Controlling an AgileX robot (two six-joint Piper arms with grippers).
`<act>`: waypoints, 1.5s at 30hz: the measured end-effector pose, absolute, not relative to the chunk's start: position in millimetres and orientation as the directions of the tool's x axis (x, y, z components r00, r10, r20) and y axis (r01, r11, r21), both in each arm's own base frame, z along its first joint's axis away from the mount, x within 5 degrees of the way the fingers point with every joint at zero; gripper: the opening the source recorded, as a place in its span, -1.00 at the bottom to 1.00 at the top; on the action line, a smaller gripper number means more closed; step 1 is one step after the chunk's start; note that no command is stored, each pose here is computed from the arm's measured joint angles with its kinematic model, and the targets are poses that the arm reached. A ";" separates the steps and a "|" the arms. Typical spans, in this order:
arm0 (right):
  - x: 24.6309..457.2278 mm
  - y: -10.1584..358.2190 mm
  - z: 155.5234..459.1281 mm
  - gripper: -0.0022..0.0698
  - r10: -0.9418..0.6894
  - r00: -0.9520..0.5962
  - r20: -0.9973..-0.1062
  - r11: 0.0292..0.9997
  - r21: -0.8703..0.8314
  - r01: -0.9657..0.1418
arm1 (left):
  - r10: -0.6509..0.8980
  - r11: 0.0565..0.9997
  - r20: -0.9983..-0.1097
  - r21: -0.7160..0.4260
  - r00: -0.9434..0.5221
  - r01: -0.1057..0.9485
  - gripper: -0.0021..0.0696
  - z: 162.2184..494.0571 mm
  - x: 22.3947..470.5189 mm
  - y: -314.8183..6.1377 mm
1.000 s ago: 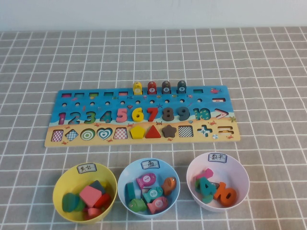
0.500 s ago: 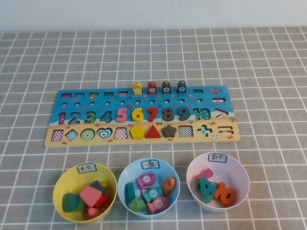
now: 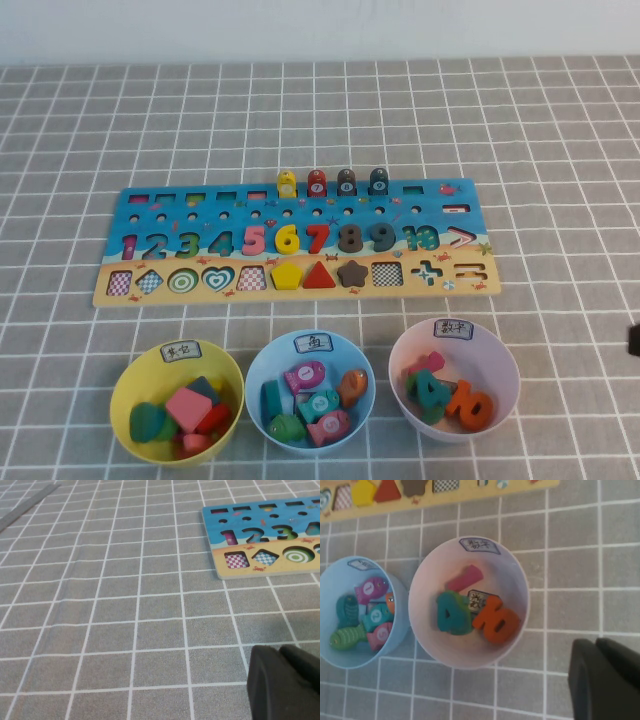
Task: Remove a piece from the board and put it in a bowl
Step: Pick up the "number 9"
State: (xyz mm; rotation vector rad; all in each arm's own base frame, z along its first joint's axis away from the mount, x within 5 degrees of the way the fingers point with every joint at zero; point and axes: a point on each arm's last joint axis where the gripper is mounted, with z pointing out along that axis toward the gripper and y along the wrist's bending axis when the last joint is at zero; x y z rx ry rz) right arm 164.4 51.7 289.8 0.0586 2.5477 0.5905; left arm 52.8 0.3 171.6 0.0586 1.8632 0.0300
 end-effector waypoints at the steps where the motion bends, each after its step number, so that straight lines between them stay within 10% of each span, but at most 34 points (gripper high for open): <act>1: 173.8 55.0 289.6 -0.99 0.135 -0.878 -0.460 0.906 0.417 -0.079 | 0.056 0.998 -0.956 0.051 -0.288 0.025 -0.95 171.6 52.8 0.3; 30: 341.7 196.3 275.3 -0.99 -0.308 -0.911 -0.276 0.895 0.242 -0.376 | 0.056 0.998 -0.956 0.051 -0.288 0.025 -0.95 171.6 52.8 0.3; 45: 386.8 219.8 268.4 -0.99 -0.734 -0.600 -0.317 0.616 0.059 -0.785 | 0.056 0.998 -0.956 0.051 -0.288 0.025 -0.95 171.6 52.8 0.3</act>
